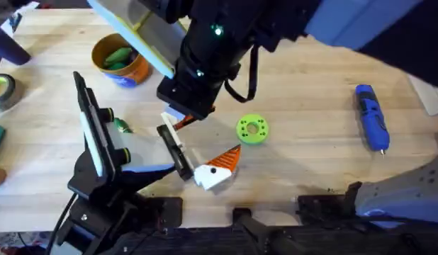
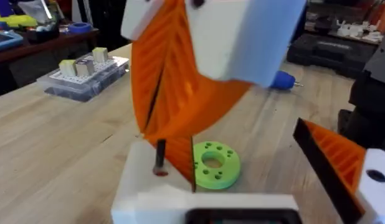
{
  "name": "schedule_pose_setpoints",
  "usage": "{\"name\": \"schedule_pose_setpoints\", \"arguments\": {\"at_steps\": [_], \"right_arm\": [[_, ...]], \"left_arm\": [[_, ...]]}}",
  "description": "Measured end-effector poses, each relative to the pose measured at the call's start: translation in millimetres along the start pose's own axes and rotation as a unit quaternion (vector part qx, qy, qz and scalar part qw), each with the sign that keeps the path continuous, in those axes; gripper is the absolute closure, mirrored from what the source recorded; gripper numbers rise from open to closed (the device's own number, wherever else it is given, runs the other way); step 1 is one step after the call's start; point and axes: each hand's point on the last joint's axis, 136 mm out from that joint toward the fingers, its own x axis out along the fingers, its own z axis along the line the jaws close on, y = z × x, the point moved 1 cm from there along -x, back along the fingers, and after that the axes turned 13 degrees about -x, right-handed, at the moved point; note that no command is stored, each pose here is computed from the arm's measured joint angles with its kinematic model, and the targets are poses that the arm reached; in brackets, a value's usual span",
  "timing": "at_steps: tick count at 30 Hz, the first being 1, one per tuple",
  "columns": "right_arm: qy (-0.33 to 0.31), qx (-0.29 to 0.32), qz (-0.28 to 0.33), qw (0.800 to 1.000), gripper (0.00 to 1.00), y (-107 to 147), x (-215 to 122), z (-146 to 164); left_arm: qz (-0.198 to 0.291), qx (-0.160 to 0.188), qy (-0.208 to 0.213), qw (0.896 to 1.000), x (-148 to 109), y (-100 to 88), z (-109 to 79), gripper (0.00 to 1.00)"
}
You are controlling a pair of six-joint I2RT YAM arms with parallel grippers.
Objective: Pick up the gripper from the table and insert it into the empty holder that is missing its gripper. Then pick up a screw, insert it into the mounting hole, and use the screwdriver to tighten it. Finally, clean up the table by picking up the vegetable and placing it into the bucket.
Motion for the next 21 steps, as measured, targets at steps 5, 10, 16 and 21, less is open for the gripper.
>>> {"name": "schedule_pose_setpoints", "arguments": {"at_steps": [5, 10, 16, 21], "right_arm": [[-0.002, 0.001, 0.005, 1.000, 0.995, 1, 3, 0], [-0.006, 0.001, 0.016, 1.000, 0.995, 3, 11, 0], [-0.006, 0.002, 0.017, 1.000, 0.995, 3, 11, 0], [-0.009, 0.002, 0.018, 1.000, 0.995, 3, 12, 1]], "left_arm": [[0.000, 0.000, 0.000, 1.000, 0, -0.1, 0.0, 0.010], [0.000, -0.004, -0.001, 1.000, 0, 0.0, 0.4, 0.010], [0.000, -0.004, -0.002, 1.000, 0, 0.0, 0.5, 0.010], [0.000, -0.007, -0.002, 1.000, 0, 0.1, 0.7, 0.010]]}}
